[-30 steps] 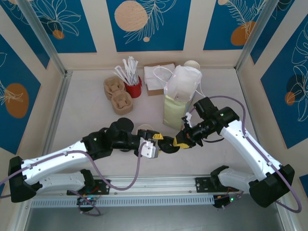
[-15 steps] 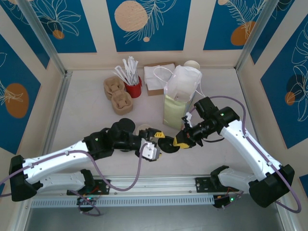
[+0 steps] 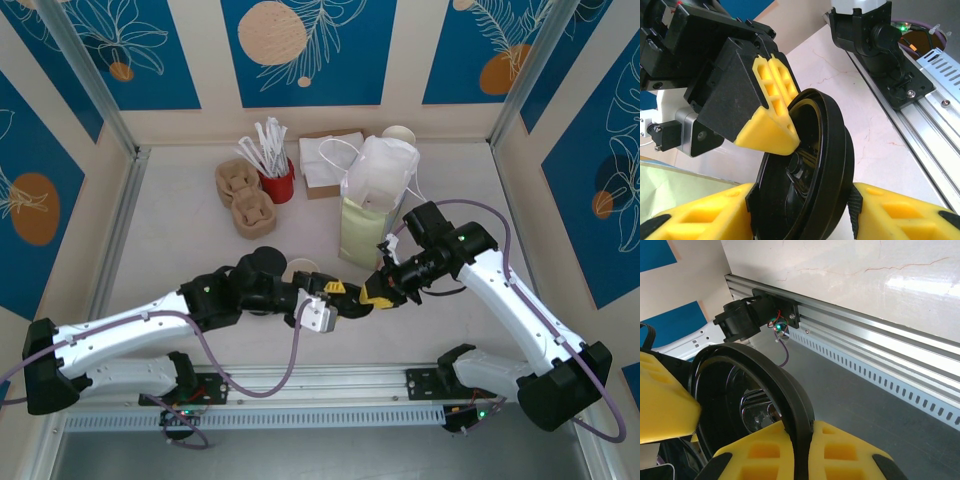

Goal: Pack the takeout coffee

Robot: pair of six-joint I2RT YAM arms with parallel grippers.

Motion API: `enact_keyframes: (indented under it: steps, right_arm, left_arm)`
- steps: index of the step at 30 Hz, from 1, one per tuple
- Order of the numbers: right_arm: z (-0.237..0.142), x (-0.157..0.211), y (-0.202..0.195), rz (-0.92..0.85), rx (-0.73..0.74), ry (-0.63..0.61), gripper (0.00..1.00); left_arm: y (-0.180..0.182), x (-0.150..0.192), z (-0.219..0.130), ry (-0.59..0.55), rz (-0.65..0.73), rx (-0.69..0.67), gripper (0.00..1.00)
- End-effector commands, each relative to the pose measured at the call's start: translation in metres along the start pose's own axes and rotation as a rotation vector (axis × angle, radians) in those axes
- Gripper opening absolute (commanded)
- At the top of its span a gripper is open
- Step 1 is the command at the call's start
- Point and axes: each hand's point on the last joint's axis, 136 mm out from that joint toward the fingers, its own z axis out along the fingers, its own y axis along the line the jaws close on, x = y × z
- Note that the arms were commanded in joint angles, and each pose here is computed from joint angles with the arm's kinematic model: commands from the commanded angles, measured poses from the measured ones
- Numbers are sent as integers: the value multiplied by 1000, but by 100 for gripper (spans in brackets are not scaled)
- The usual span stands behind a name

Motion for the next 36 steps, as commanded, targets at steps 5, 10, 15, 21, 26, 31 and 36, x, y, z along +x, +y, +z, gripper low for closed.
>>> enact_keyframes:
  steps: [5, 10, 15, 21, 26, 31, 36]
  right_arm:
    - [1, 1, -4, 22, 1, 20, 0]
    - [1, 1, -6, 23, 9, 20, 0]
    - [0, 3, -5, 21, 6, 18, 0]
    - [-1, 6, -4, 23, 3, 26, 0]
    - [-2, 7, -2, 19, -3, 23, 0]
    - [-3, 8, -1, 16, -5, 23, 0]
    - [-8, 6, 2, -31, 5, -16, 22]
  left_arm:
    - [8, -23, -16, -69, 29, -41, 50]
    - [8, -21, -15, -50, 28, -35, 39]
    - [9, -18, -12, -29, 31, -29, 35]
    - [13, -13, -7, 6, 42, -32, 30]
    - [19, -7, -4, 44, 48, -53, 25]
    - [28, -1, -1, 89, 22, -82, 15]
    - [34, -2, -2, 99, -44, -91, 13]
